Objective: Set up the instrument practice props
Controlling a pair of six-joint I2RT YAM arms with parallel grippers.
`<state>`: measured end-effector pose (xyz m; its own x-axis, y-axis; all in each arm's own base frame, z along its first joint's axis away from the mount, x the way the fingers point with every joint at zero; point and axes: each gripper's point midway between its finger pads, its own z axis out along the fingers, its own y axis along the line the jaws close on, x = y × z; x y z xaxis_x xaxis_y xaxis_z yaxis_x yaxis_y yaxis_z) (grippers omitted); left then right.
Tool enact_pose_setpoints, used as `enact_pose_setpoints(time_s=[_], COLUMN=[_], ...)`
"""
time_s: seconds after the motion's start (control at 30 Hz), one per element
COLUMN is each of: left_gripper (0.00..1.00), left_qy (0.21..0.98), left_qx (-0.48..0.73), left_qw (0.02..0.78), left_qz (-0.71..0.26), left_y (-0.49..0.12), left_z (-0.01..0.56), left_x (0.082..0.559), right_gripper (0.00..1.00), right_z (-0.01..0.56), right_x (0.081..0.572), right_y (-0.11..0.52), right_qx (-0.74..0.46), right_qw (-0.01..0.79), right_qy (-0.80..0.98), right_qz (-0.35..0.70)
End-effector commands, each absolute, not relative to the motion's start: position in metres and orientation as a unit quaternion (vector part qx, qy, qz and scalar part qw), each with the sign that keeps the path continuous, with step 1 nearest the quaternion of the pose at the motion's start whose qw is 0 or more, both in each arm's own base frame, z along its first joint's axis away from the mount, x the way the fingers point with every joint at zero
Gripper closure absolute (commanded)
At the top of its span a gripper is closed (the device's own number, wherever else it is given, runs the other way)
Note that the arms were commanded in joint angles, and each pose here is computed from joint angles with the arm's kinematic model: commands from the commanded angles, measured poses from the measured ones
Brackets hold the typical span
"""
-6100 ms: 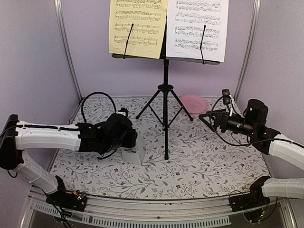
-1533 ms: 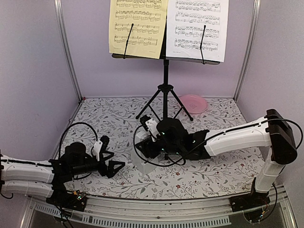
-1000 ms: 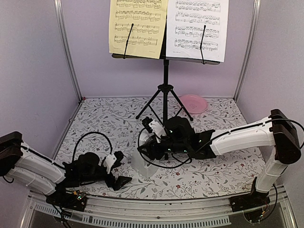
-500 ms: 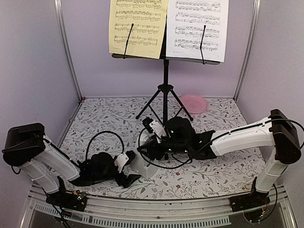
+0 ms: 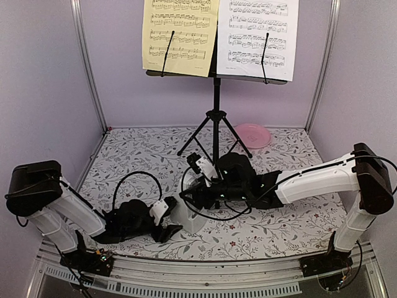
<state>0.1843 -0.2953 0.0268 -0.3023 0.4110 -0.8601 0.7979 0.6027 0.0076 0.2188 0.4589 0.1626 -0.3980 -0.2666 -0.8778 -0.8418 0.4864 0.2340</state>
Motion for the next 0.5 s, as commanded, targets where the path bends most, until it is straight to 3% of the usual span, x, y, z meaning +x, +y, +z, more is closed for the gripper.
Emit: enact_pose_setpoints(time_s=[0.0, 0.23, 0.47], left_gripper=[0.30, 0.36, 0.36], left_qy=[0.761, 0.759, 0.756], left_qx=[0.403, 0.406, 0.411], left_qw=[0.452, 0.453, 0.453], left_qz=[-0.231, -0.232, -0.232], left_y=[-0.3017, -0.3027, -0.3043], left_z=[0.0318, 0.0332, 0.0346], left_x=[0.1780, 0.1776, 0.1776], right_gripper=[0.55, 0.55, 0.55], right_z=[0.2014, 0.2020, 0.2018], right_x=[0.2129, 0.2128, 0.2122], right_y=[0.4677, 0.4685, 0.4690], right_qx=[-0.352, -0.352, -0.353], right_qw=[0.429, 0.428, 0.427], right_qy=[0.726, 0.725, 0.725], right_qz=[0.407, 0.409, 0.410])
